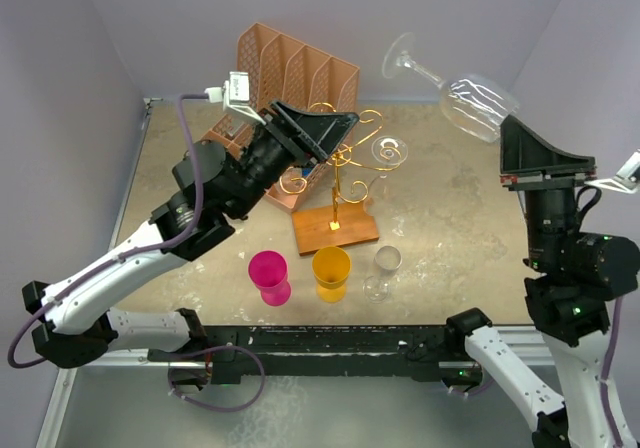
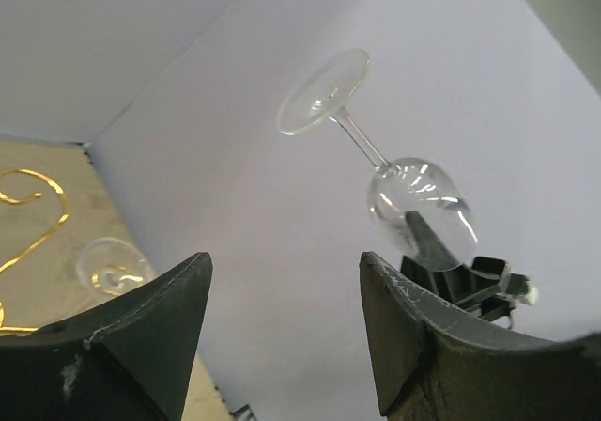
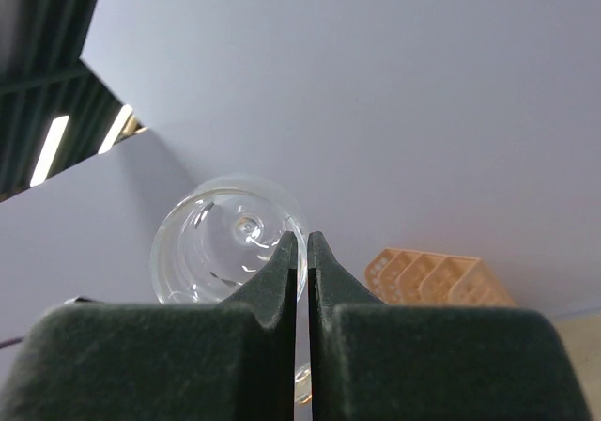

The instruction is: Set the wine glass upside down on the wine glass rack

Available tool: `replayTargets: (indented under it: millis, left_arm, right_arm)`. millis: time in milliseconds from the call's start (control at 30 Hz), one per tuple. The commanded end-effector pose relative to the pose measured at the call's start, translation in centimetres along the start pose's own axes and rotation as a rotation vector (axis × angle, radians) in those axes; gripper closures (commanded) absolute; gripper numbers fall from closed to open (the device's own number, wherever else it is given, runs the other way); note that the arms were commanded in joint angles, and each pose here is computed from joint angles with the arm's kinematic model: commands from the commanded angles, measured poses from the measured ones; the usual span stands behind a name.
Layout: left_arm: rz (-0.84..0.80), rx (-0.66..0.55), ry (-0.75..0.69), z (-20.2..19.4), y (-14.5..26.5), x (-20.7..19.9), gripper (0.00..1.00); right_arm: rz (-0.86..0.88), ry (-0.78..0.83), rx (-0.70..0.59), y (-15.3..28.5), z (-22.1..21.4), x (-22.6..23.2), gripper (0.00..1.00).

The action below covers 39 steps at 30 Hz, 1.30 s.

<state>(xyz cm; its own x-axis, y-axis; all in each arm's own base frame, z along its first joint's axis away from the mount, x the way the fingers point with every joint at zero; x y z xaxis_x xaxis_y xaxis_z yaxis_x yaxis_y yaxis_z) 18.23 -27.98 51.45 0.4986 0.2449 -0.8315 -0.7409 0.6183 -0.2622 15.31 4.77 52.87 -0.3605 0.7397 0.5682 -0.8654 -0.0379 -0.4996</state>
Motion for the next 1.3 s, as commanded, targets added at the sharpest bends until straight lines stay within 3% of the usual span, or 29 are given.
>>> replayTargets:
  millis: [0,167,433,800,1267]
  left_arm:
    - [-0.209,-0.031,0.151,0.7,-1.1,-4.2,0.38]
    - [-0.196,-0.095,0.235,0.8,-2.6,-3.8,0.38]
    - [-0.065,-0.325,0.293,2.8,-2.6,-0.6,0.38]
    - [-0.093,-0.321,0.361,2.4,-4.0,-1.1,0.39]
    - [-0.162,-0.292,0.422,1.9,-5.4,-2.6,0.56]
  right_arm:
    - [0.278,-0.121,-0.101,-0.5,0.4,3.5,1.00]
    - [0.352,-0.152,-0.123,-0.5,-1.0,3.4,1.00]
    - [0.438,-0.227,-0.079,-0.4,-3.2,3.5,1.00]
    - [0.454,-0.290,-0.042,-0.7,-5.6,2.7,1.00]
    - [0.530,-0.321,0.014,-0.8,-7.1,3.7,1.00]
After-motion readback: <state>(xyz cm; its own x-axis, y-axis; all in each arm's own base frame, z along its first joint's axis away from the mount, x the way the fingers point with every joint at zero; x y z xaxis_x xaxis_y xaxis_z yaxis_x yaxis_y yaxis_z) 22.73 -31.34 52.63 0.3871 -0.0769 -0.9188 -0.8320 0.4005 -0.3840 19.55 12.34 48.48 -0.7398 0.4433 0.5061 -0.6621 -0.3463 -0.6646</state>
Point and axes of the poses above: each gripper's point midway between its finger pads, its own y axis back along the fingers, its own x axis along the line the jaws close on, z = x × y, the point moved 5 cm from there along y, back along the fingers, and after that the axes turned 7 degrees about y, right-handed, at the moved point
